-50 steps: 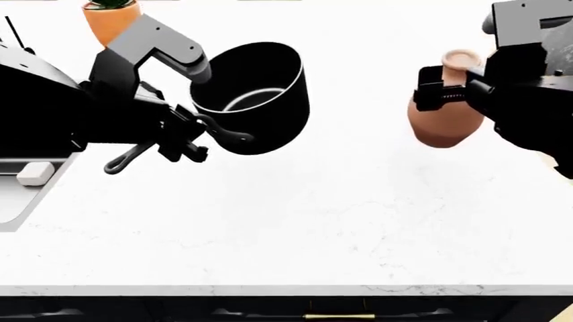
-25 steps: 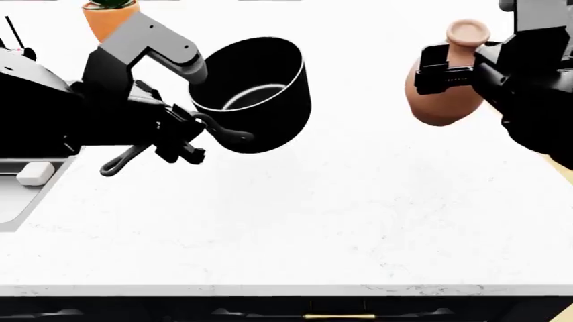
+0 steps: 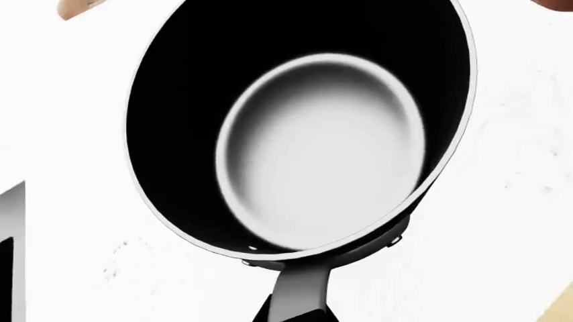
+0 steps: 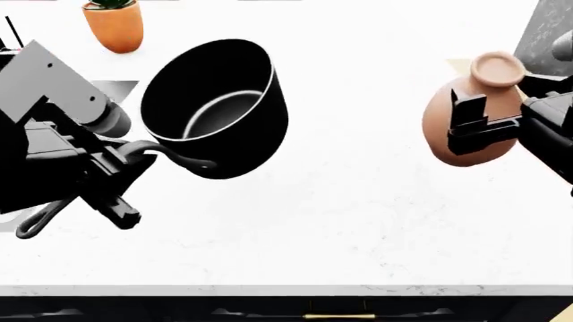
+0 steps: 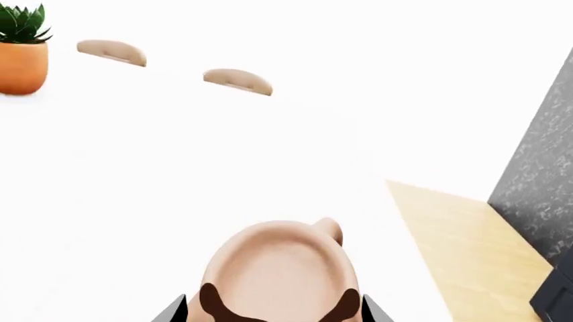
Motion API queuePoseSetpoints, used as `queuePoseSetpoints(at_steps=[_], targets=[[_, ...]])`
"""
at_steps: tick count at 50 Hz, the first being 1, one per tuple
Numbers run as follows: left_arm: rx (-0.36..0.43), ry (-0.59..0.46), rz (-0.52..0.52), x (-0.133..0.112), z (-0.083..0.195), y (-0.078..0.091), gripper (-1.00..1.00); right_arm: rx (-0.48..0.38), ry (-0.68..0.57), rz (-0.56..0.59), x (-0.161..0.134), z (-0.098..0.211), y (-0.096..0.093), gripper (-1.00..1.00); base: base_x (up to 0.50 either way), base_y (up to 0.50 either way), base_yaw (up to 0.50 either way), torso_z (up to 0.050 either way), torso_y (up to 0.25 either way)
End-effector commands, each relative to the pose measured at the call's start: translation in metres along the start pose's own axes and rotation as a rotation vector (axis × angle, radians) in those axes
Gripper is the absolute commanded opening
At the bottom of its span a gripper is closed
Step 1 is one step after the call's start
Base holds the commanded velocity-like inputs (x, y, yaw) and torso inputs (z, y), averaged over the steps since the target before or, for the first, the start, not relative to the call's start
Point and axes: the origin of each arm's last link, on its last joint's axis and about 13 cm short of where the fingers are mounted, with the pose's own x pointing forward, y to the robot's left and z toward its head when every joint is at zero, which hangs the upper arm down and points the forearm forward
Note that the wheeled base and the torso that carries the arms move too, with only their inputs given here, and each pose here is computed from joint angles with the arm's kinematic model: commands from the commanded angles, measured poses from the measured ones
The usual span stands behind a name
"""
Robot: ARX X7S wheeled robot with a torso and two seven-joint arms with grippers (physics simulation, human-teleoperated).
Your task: Pick the jug and pot and place them in the sink. Then turn on the water.
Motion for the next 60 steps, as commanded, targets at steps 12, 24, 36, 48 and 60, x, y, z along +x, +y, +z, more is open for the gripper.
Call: queuePoseSetpoints(at_steps=[12,24,36,48,60], targets=[[0.023,-0.133,0.232,-0.055,-0.025,-0.008,-1.00,-0.055,-0.036,0.012,-0.046,-0.002,0.005,-1.00,-0.19,0.00,0.00,0.001,0.004],[0.022,-0.140,0.248,-0.058,-0.026,-0.008,-1.00,-0.064,-0.045,0.018,-0.041,0.001,0.010,-1.00,-0.29,0.00,0.00,0.001,0.001],[0.022,-0.148,0.254,-0.059,-0.026,-0.007,-1.00,-0.098,-0.045,0.037,-0.039,0.003,0.014,-1.00,0.00,0.50,0.00,0.002,0.003],[0.025,-0.154,0.262,-0.061,-0.024,-0.008,-1.00,-0.104,-0.045,0.048,-0.039,0.004,0.016,-1.00,0.00,0.50,0.00,0.001,0.003],[0.030,-0.159,0.266,-0.063,-0.022,-0.007,-1.00,-0.104,-0.047,0.049,-0.040,0.004,0.017,-1.00,0.00,0.50,0.00,0.001,0.003]])
